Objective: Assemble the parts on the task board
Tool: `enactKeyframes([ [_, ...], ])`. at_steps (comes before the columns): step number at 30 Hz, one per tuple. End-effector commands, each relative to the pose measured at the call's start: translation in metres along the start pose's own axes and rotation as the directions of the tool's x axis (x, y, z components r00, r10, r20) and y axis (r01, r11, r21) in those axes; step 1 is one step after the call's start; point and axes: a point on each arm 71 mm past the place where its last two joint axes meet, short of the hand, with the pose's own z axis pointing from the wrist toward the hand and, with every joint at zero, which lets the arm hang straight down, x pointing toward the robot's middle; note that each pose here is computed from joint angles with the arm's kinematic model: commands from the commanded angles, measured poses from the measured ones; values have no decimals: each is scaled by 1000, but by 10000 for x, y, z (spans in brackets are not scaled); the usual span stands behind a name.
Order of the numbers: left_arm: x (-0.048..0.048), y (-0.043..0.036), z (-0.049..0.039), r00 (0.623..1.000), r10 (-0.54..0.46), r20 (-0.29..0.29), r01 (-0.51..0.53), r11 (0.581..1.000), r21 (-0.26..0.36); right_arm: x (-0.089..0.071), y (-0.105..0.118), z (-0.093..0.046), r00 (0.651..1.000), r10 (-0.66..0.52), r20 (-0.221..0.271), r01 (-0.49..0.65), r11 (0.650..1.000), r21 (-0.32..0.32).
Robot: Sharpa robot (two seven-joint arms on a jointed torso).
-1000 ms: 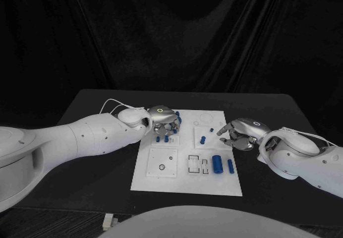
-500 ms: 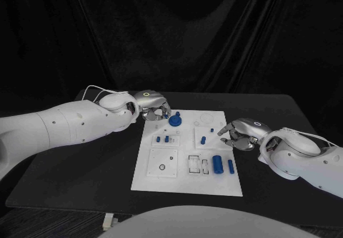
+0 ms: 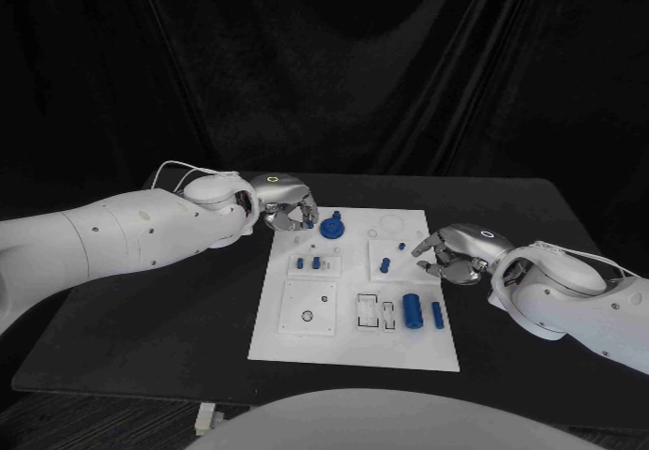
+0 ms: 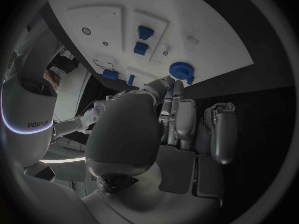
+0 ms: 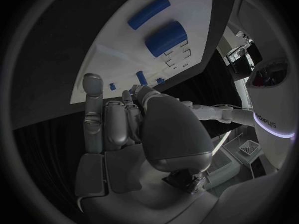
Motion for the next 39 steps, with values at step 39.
enactKeyframes([
  [39, 415, -86, 106, 995, -63, -82, 62, 998, -9, 22, -13, -25, 1000, 4, -8, -4, 1000, 11],
])
